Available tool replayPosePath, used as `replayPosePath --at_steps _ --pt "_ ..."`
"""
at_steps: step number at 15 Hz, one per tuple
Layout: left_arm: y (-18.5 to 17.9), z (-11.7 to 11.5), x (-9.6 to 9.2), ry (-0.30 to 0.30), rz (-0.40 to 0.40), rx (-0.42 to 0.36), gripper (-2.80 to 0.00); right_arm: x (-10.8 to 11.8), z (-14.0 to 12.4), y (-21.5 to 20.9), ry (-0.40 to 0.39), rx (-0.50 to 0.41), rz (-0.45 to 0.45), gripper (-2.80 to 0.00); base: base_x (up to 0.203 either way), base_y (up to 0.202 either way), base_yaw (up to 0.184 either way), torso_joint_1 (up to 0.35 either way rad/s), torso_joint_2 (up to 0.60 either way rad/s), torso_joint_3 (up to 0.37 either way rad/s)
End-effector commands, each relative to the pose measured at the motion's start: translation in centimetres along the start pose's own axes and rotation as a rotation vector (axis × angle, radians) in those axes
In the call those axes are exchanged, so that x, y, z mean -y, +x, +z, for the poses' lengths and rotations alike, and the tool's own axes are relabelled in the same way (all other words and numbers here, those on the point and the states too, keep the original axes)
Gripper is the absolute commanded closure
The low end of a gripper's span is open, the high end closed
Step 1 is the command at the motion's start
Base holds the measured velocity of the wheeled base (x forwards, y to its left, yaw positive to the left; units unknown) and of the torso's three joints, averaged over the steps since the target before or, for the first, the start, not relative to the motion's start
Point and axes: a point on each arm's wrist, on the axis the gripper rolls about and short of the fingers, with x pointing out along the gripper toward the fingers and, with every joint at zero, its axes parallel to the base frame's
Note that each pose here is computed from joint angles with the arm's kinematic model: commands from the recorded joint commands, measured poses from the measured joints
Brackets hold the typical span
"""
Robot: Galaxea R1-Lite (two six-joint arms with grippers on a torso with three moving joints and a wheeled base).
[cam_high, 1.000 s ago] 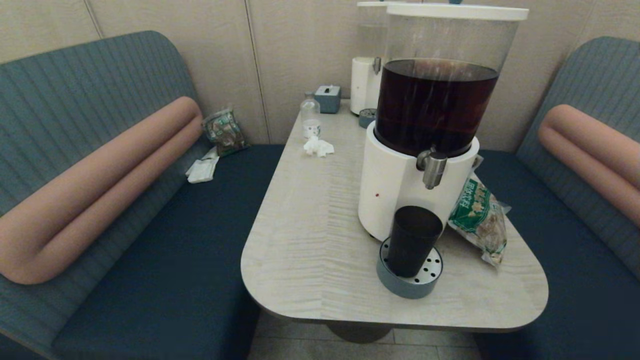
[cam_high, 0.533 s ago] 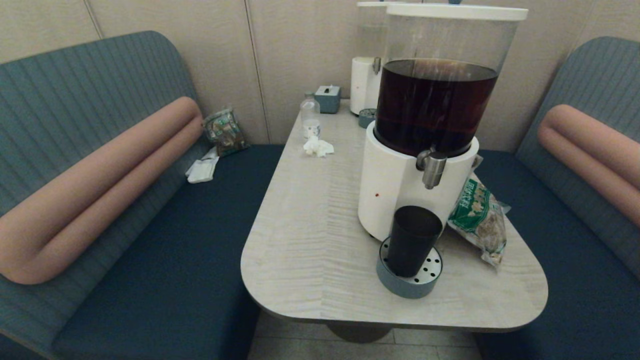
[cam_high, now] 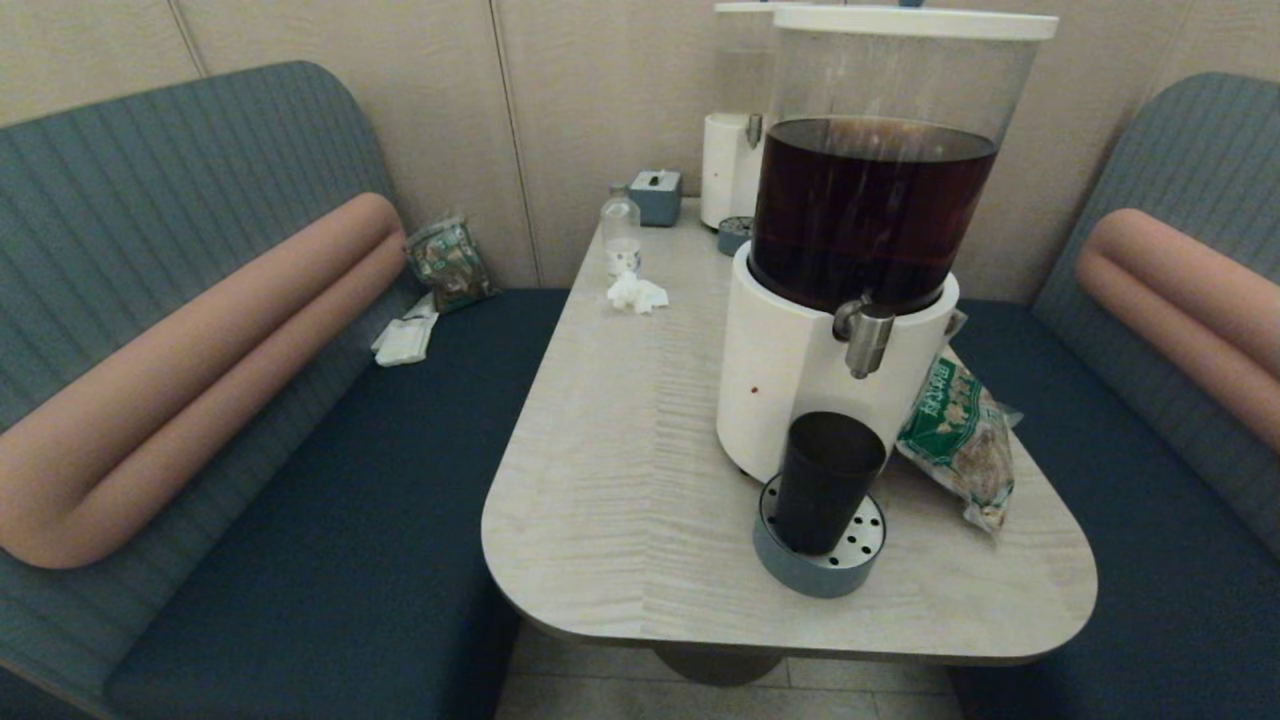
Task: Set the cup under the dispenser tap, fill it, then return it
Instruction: Turn on the faucet
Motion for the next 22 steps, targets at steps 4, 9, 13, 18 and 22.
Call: replayPosePath --at_steps 4,9,13,18,22 --pt "0.0 0.0 0.0 -0.001 0.001 -0.004 0.00 -0.3 0.9 9.2 0.012 -0.350 -0.073 0.00 0.000 0.000 0.000 0.000 0.00 0.000" --pt "0.0 0.0 0.0 -0.001 0.001 -0.004 0.00 -0.4 1.7 12.9 -0.088 -0.299 -0.075 0.00 0.000 0.000 0.000 0.000 0.00 0.000" --pt "0.0 0.0 0.0 -0.001 0.001 -0.004 0.00 -0.5 1.6 17.2 -0.145 -0.251 -0.046 0.00 0.000 0.000 0.000 0.000 0.00 0.000" --pt "0.0 0.0 0.0 -0.001 0.001 -0.004 0.00 -0.8 1.8 20.3 -0.236 -0.208 -0.098 0.00 0.000 0.000 0.000 0.000 0.00 0.000" --pt "0.0 0.0 0.0 -0.001 -0.001 -0.002 0.00 -2.7 1.4 21.8 -0.277 -0.186 -0.096 0.00 0.000 0.000 0.000 0.000 0.00 0.000"
